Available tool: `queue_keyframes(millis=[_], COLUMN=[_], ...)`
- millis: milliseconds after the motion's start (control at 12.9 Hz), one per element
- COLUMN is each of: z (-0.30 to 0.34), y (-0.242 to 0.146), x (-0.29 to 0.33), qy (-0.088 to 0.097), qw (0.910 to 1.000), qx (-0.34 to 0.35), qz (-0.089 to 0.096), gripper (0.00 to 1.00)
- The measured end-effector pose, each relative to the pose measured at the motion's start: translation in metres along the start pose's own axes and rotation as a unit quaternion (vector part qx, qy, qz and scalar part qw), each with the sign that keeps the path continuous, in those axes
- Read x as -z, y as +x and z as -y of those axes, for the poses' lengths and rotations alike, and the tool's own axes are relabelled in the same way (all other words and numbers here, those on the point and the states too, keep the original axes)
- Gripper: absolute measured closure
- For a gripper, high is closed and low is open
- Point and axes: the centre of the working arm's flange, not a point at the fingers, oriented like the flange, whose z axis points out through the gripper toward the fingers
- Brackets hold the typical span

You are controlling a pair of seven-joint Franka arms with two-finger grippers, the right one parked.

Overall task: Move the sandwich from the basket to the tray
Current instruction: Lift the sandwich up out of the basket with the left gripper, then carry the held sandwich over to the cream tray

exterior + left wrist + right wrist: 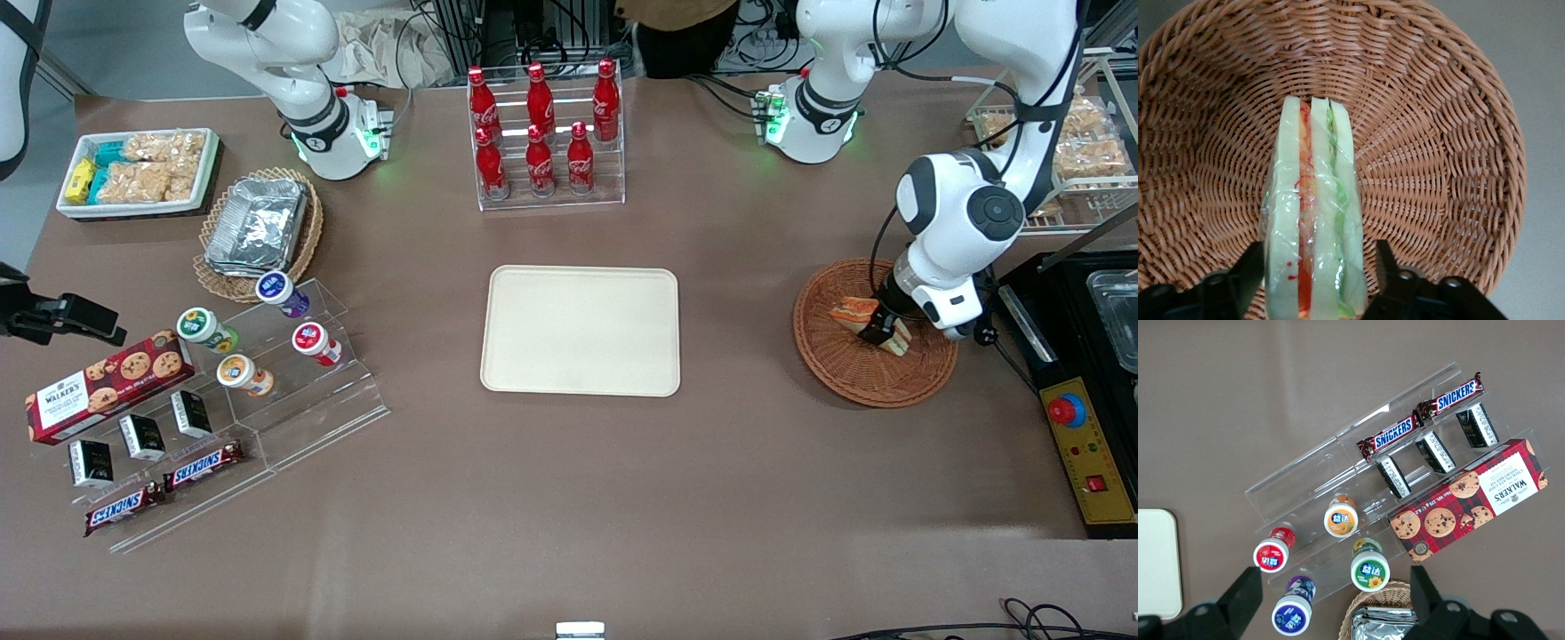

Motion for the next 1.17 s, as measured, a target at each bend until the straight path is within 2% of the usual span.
queue_keyframes(millis=[156, 311, 467, 544, 700, 778, 1011, 1167], z=[0.0, -0.002, -0.008, -0.011, -0.018, -0.024, -0.05, -0.065], y=[0.0, 0.001, 0.003, 0.003, 0.007, 0.007, -0.006, -0.033], x=[0.0, 0.003, 0.019, 0.034, 0.084, 0.118, 0.248, 0.327], qy=[-0.001, -0.006, -0.017, -0.016, -0.006, 0.001, 0.037, 0.043], qw=[1.0, 1.0, 0.9997, 0.9992, 0.9972, 0.9957, 0.9877, 0.978], qx=[0.0, -0.001, -0.017, -0.035, -0.074, -0.093, -0.151, -0.204], qz=[-0.001, -0.003, -0.01, -0.011, -0.005, -0.001, 0.017, 0.018], gripper=[0.56, 0.65, 0.68, 0.71, 0.8, 0.8, 0.8, 0.8])
